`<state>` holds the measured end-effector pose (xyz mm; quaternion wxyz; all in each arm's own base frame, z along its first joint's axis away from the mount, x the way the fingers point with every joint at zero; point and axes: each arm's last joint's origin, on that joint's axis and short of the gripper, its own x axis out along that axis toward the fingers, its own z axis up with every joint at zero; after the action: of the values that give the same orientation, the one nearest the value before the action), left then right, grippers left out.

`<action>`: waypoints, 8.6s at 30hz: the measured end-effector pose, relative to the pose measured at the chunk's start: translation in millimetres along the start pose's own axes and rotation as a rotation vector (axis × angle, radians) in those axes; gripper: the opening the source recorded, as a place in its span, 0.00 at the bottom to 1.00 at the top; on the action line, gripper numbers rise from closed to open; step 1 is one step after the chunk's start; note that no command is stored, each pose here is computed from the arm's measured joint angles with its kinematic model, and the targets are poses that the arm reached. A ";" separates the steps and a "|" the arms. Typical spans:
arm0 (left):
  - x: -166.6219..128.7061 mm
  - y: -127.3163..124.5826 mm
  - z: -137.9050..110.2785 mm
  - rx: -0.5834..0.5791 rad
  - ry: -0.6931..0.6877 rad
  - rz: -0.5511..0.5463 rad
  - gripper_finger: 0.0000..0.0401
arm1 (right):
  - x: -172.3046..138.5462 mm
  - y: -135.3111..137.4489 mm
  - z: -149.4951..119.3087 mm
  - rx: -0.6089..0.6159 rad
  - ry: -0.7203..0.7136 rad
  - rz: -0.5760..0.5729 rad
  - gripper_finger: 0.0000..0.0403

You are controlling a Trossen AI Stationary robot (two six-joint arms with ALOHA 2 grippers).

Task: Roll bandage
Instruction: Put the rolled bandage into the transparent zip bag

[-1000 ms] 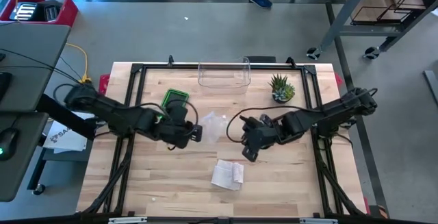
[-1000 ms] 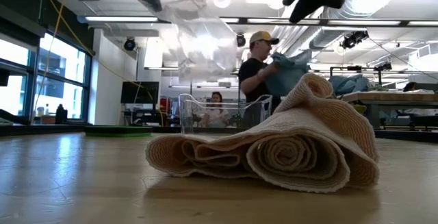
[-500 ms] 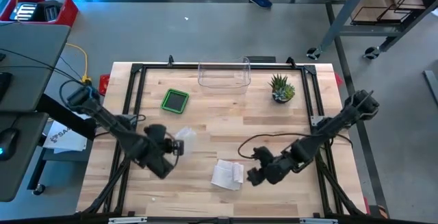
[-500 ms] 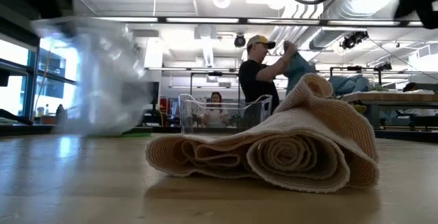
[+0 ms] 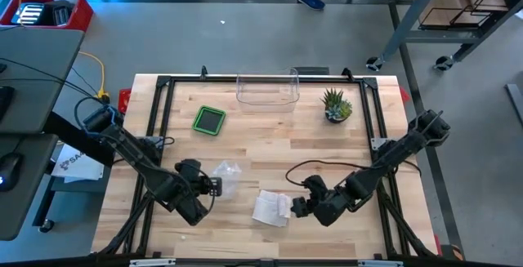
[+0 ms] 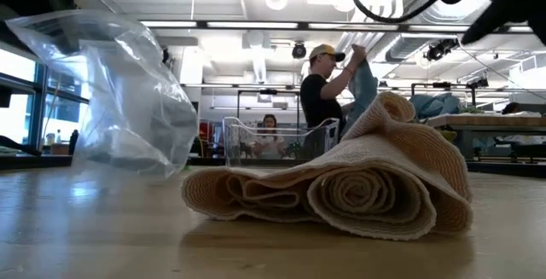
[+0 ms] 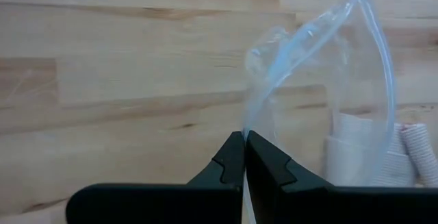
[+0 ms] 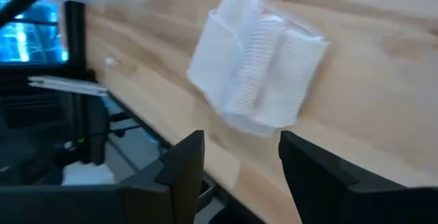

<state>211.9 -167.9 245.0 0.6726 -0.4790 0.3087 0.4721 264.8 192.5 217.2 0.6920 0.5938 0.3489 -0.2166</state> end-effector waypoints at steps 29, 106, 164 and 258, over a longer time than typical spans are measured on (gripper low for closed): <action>-2.4 6.1 -1.4 0.029 0.096 0.155 0.00 | 12.9 7.9 2.6 -0.024 -0.072 0.097 0.93; 3.3 -127.0 61.3 0.327 -0.150 -0.185 0.00 | -38.4 62.2 86.1 -0.063 -0.163 0.203 0.93; -0.4 -154.2 90.1 0.361 -0.195 -0.383 0.25 | -88.9 55.2 91.7 0.042 -0.419 -0.198 0.00; -0.5 -85.5 62.4 0.220 -0.149 0.173 0.00 | 36.5 70.4 177.1 -0.235 -0.167 0.106 0.00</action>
<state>289.0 -117.9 297.5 0.6989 -0.3378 0.3479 0.5258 379.2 38.5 246.5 0.7937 0.5062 0.2811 -0.1863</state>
